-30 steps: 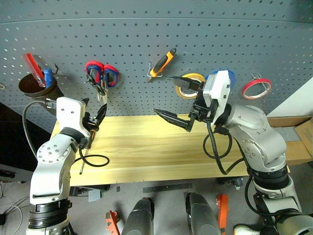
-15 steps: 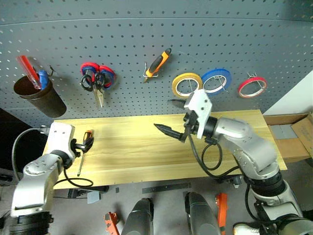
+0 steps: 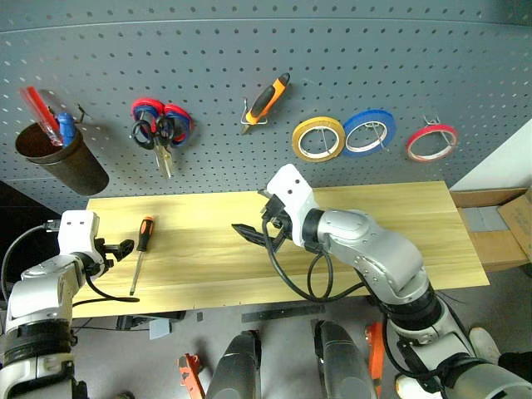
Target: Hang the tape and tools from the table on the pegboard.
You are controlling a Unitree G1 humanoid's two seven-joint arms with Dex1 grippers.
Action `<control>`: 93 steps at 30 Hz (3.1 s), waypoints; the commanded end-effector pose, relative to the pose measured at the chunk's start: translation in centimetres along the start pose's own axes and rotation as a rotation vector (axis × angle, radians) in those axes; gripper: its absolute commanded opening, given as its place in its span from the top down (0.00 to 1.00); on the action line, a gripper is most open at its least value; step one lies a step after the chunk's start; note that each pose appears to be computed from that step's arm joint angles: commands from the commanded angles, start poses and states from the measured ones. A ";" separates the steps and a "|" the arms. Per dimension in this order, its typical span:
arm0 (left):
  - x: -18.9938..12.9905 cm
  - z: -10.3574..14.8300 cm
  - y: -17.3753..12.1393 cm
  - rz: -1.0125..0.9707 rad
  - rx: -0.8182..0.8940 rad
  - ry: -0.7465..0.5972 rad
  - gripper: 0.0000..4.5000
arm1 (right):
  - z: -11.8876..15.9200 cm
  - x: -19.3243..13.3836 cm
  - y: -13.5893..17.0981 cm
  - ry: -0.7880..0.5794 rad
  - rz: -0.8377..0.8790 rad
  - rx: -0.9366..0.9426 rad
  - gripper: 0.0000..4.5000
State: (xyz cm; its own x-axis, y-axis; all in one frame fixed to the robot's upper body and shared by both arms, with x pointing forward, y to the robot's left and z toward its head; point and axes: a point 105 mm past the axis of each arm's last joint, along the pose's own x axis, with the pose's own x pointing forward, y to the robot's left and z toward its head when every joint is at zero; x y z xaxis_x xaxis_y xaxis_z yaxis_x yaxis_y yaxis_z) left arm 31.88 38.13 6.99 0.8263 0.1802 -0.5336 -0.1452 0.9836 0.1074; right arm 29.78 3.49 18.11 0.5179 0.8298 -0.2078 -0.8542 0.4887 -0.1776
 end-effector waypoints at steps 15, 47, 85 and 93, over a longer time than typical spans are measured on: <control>4.6 0.3 -3.5 -0.052 0.035 0.041 0.21 | 1.4 0.0 1.3 -0.025 0.037 -0.059 0.00; -6.8 6.4 -5.5 0.002 0.144 -0.639 0.79 | 5.8 -3.7 0.9 -0.262 0.223 -0.221 0.00; -20.0 25.4 -3.1 0.165 0.058 -1.413 0.79 | 9.8 -4.2 -2.5 -0.431 0.203 -0.375 0.00; -16.7 24.3 -1.1 0.221 0.035 -1.368 0.79 | 9.9 -3.9 -2.0 -0.437 0.212 -0.377 0.00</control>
State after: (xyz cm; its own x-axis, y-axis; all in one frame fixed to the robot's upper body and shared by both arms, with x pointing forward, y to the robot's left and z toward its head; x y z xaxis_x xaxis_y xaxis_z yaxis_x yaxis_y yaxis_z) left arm 32.64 33.54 34.53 0.7234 0.1609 0.6714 -0.3118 0.9438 0.1098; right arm 29.79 1.85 27.37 0.2267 0.9707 0.0798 -0.8487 0.2371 -0.4728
